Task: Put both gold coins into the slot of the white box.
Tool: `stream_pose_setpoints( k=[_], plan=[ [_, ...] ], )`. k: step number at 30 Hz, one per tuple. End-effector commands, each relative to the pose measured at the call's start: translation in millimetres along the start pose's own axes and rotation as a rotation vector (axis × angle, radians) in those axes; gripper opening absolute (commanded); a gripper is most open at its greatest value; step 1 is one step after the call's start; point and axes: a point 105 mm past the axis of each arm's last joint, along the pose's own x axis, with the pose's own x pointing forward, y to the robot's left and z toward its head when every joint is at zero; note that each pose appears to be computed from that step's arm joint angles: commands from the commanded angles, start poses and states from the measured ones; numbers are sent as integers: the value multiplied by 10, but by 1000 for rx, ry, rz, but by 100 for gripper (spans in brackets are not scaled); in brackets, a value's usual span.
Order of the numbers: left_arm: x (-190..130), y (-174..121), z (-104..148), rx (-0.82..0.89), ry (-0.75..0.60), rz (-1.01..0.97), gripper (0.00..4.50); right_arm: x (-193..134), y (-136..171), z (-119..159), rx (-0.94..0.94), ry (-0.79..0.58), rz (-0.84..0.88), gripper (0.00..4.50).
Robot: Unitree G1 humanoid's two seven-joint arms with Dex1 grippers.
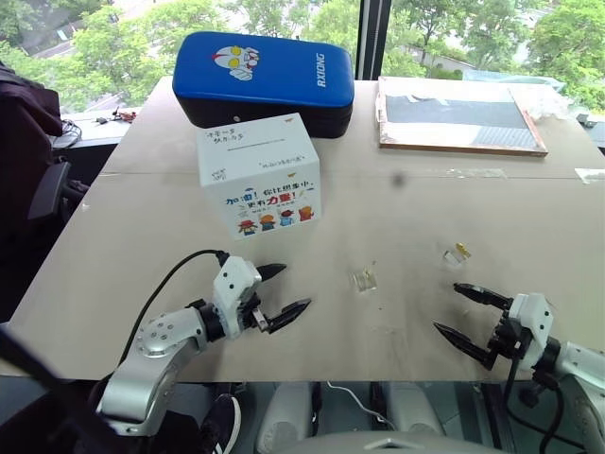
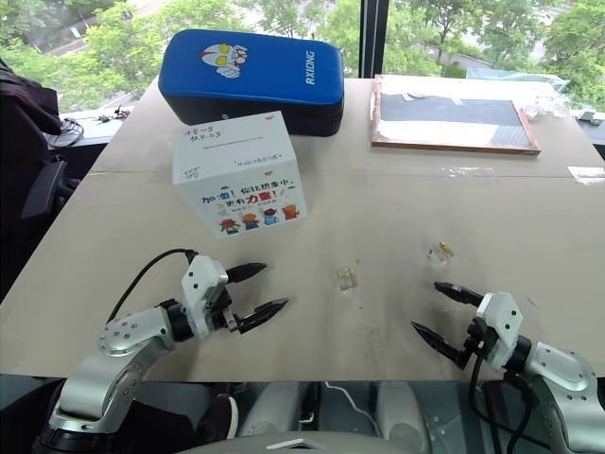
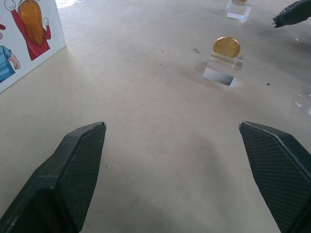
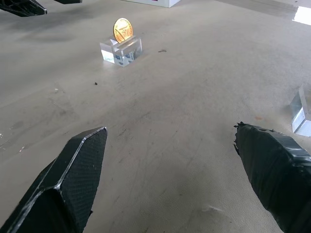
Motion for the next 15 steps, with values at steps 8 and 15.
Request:
stream_pose_setpoints(
  k=[8,15],
  plan=[
    [-24,-67,92,20,-28,-6,447,-91,-25,69,-1,-10,-14,450],
    [-9,-65,99,18,-30,-13,447,-128,-37,90,3,-12,-33,450]
  ],
)
